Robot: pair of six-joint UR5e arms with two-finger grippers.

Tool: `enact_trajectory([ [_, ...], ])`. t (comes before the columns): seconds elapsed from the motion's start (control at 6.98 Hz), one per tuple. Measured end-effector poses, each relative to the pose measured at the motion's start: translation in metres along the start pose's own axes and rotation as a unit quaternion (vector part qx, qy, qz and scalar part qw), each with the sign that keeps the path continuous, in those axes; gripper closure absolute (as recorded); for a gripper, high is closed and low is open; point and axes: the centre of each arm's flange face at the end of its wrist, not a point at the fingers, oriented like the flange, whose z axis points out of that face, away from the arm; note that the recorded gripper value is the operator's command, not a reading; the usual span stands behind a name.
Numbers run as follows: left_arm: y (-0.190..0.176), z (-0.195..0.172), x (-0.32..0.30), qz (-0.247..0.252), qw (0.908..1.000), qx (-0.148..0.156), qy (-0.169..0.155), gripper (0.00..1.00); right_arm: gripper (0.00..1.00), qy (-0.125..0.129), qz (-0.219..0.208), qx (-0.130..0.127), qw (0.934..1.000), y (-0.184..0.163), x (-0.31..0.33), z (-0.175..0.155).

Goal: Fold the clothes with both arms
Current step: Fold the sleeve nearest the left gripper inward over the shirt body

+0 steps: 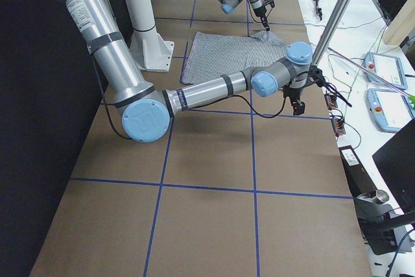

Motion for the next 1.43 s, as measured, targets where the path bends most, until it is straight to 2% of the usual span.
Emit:
enact_trajectory([
  [0.29, 0.001, -0.001, 0.003, -0.001, 1.0, 0.005, 0.0, 1.0, 0.0, 0.0, 0.0, 0.0, 1.0, 0.0, 0.0, 0.0],
  [0.57, -0.01, -0.019, 0.03, -0.001, 0.9998, 0.012, 0.014, 1.0, 0.0, 0.0, 0.001, 0.0, 1.0, 0.0, 0.0, 0.0],
  [1.0, -0.045, -0.051, 0.136, -0.046, 0.9989, -0.007, -0.006, 1.0, 0.0, 0.0, 0.0, 0.0, 1.0, 0.0, 0.0, 0.0],
  [1.29, -0.033, -0.049, 0.198, -0.079, 0.9964, -0.029, -0.014, 1.0, 0.0, 0.0, 0.001, 0.0, 1.0, 0.0, 0.0, -0.001],
  [1.43, -0.025, -0.045, 0.224, -0.091, 0.9951, -0.036, -0.016, 0.64, 0.0, 0.0, 0.001, 0.0, 1.0, 0.0, 0.0, -0.001],
])
